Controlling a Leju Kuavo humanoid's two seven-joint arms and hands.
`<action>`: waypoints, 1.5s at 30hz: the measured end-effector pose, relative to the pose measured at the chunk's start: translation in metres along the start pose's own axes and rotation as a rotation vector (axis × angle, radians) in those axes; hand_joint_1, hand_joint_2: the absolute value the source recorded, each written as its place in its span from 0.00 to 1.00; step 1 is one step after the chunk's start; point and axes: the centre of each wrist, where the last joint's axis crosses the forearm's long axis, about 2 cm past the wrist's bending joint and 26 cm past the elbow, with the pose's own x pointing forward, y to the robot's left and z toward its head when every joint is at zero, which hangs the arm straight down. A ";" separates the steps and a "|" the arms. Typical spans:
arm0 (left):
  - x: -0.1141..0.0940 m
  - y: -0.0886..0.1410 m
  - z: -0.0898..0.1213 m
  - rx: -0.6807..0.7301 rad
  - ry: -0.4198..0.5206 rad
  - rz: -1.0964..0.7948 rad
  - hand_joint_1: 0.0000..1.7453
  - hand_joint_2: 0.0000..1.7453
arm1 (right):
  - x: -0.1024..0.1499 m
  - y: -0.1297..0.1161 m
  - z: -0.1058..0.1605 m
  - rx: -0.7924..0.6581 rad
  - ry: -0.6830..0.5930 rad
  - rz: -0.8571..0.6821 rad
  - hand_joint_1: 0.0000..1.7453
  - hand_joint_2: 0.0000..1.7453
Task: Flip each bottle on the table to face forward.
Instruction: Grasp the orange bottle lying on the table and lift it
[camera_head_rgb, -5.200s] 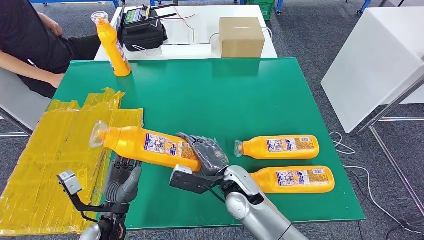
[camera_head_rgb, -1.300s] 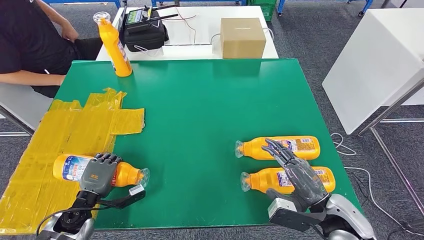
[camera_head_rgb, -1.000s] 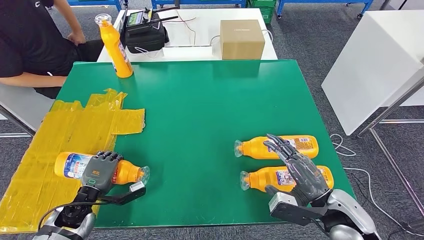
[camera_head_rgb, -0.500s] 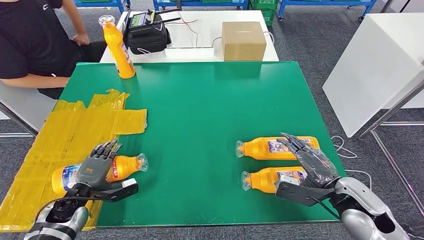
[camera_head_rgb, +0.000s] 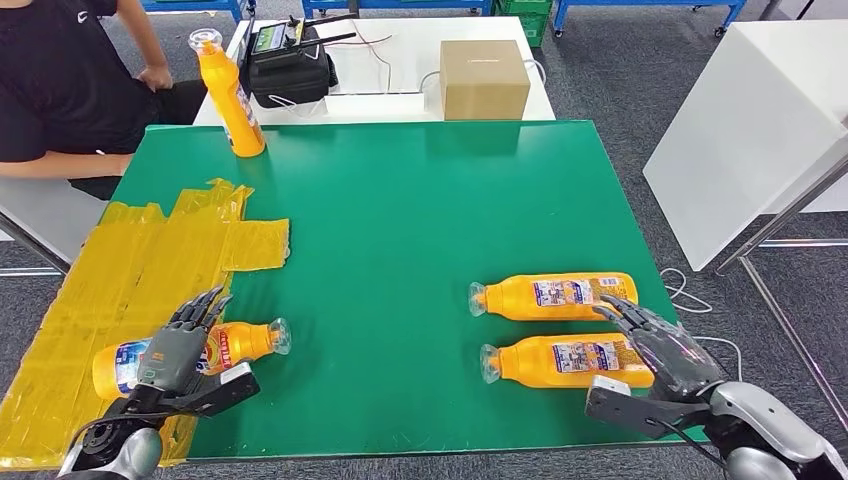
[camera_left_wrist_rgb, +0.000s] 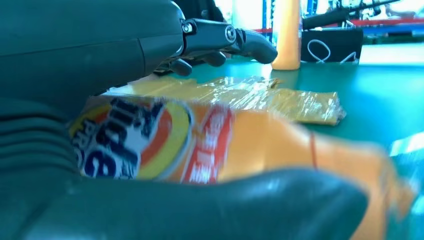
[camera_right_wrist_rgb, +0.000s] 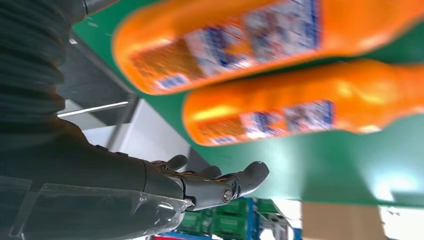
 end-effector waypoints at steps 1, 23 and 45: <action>0.001 0.001 0.003 0.024 0.001 0.037 0.00 0.00 | -0.002 0.002 0.006 0.009 0.014 0.009 0.00 1.00; 0.050 0.039 0.024 0.267 -0.182 0.776 0.00 0.00 | -0.006 0.031 0.038 -0.007 0.165 0.143 0.00 1.00; 0.071 0.052 0.023 0.312 -0.258 0.809 0.00 0.00 | -0.005 0.051 0.016 -0.011 0.224 0.067 0.00 1.00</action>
